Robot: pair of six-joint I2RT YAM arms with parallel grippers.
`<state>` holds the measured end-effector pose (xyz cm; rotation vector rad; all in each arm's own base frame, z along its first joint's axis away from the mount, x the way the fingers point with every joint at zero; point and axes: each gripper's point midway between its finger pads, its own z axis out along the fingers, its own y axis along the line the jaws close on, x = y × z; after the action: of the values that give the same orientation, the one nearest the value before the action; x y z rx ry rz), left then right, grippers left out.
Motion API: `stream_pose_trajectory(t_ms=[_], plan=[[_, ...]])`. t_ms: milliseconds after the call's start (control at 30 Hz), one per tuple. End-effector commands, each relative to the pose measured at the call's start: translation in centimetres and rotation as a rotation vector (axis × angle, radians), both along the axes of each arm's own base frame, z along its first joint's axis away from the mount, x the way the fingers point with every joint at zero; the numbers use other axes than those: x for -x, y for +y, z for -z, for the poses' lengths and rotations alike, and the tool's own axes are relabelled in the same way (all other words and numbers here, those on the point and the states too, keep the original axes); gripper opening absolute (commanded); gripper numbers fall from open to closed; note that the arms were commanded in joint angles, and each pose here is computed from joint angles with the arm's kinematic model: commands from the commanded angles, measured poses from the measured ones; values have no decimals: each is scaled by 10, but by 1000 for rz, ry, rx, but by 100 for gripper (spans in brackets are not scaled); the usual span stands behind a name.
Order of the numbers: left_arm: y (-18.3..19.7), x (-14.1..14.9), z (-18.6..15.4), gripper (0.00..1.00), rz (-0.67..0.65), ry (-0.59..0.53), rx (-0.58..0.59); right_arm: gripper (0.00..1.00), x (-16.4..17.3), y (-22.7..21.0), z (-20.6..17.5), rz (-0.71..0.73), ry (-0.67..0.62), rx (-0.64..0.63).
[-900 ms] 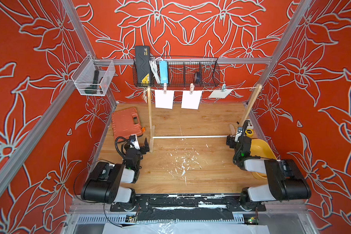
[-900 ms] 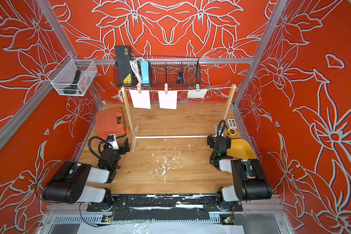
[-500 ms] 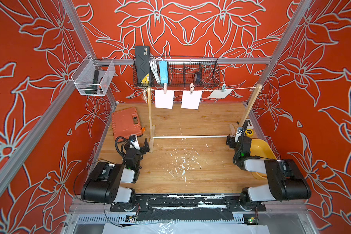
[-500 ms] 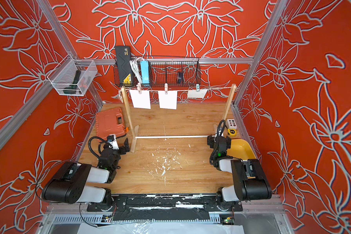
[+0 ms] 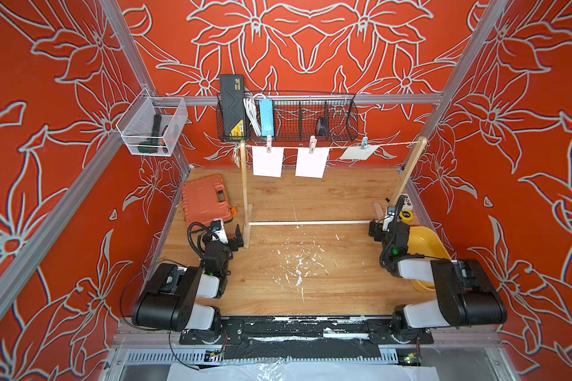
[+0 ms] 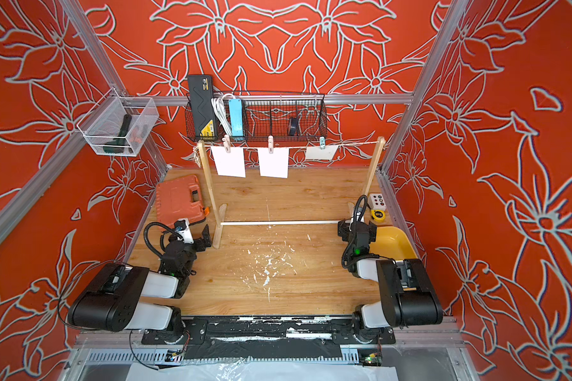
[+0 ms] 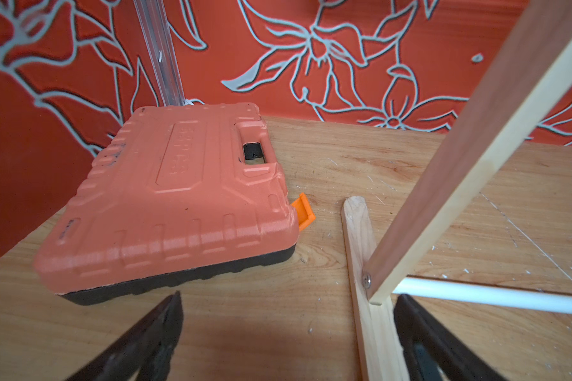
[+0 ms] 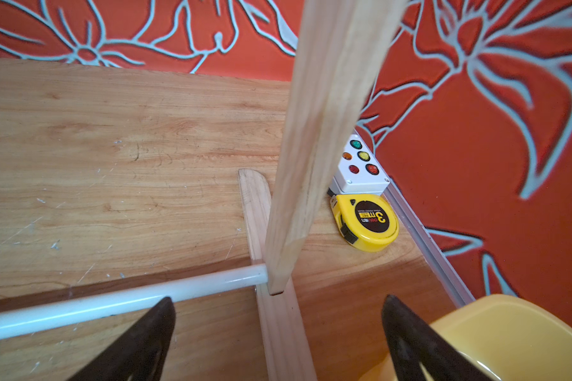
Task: Remove the postcards from the strings
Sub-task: Pinch the postcard on the clothesline.
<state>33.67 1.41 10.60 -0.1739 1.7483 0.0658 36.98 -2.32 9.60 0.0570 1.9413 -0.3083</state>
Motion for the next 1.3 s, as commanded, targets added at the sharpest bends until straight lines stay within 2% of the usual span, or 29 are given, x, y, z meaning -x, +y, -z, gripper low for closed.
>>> stream_pose_trajectory(t_ms=[0, 600, 700, 833, 933, 1133, 1267], plan=[[-1, -4, -10, 98, 0, -33, -7, 98, 3, -5, -2, 28, -8, 1], [-1, -3, -10, 97, 1, -32, -7, 98, 2, -5, -8, 30, -29, 3], [-1, -4, -13, 97, -2, -40, -7, 98, -2, -4, -18, 24, 46, 8], [10, -16, -18, 97, -76, 17, 2, 98, 1, -4, -26, 23, 43, 2], [15, -29, -25, 97, -117, 76, 3, 98, 3, 4, -27, -8, 90, -39], [31, -29, -38, 97, -249, 116, 114, 98, 18, 25, -61, -101, 53, -158], [35, -27, -63, 98, -311, 99, 243, 98, 27, 30, -93, -120, 27, -201]])
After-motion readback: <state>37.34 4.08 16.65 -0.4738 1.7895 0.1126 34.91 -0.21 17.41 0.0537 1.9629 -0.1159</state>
